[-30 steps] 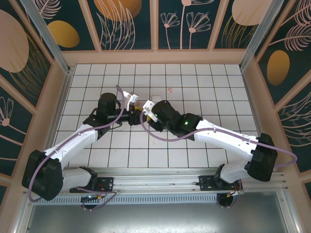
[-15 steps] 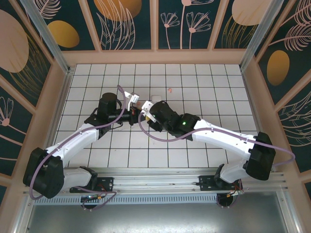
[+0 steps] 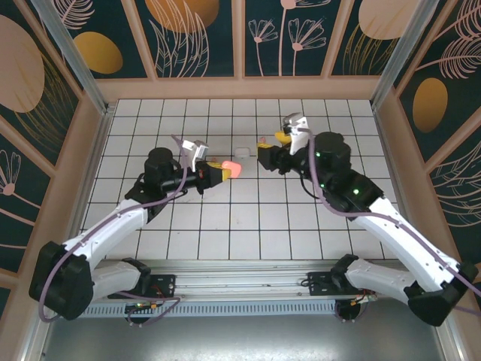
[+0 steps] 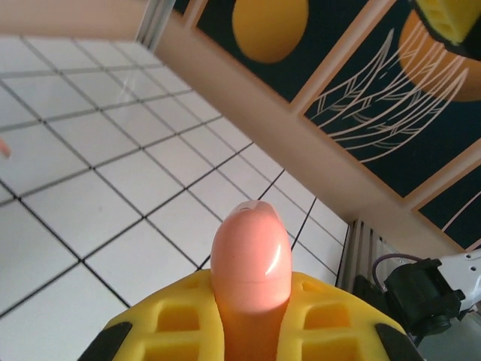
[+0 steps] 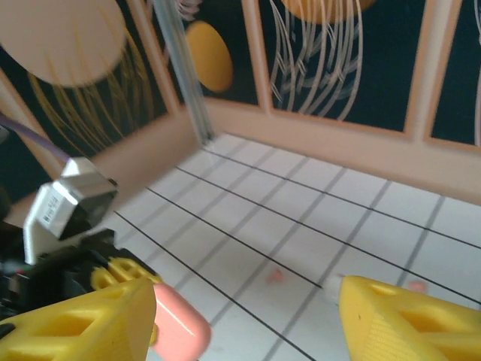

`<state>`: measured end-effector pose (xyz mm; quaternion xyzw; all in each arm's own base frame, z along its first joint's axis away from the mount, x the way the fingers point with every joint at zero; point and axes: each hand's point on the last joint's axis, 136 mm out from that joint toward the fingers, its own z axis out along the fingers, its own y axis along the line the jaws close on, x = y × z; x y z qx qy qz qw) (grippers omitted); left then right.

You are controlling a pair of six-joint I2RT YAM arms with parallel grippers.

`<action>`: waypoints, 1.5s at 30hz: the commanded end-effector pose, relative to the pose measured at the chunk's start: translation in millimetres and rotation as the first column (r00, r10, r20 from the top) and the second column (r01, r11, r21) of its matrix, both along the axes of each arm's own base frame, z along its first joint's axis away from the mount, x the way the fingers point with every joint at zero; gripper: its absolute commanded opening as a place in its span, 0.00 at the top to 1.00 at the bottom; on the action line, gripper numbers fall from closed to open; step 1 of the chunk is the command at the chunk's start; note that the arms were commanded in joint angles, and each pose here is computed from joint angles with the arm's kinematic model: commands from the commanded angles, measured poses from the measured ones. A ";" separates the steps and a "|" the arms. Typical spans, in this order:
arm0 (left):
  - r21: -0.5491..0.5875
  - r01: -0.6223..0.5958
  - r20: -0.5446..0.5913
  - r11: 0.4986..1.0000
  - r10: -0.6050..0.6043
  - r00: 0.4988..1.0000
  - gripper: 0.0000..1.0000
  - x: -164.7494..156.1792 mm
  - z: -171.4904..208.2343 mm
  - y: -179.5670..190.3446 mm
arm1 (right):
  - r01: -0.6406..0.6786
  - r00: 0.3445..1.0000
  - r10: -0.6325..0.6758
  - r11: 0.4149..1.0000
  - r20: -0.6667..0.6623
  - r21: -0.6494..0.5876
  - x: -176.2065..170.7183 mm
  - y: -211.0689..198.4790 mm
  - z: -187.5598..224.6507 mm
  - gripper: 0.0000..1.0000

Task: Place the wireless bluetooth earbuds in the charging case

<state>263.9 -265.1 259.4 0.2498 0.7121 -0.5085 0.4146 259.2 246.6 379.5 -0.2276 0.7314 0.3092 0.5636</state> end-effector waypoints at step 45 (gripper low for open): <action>-0.217 0.061 0.311 0.974 0.010 0.950 1.00 -42.1 66.9 18.1 | -0.156 0.937 0.160 0.987 -0.310 0.039 32.7 68.3 -66.6 0.34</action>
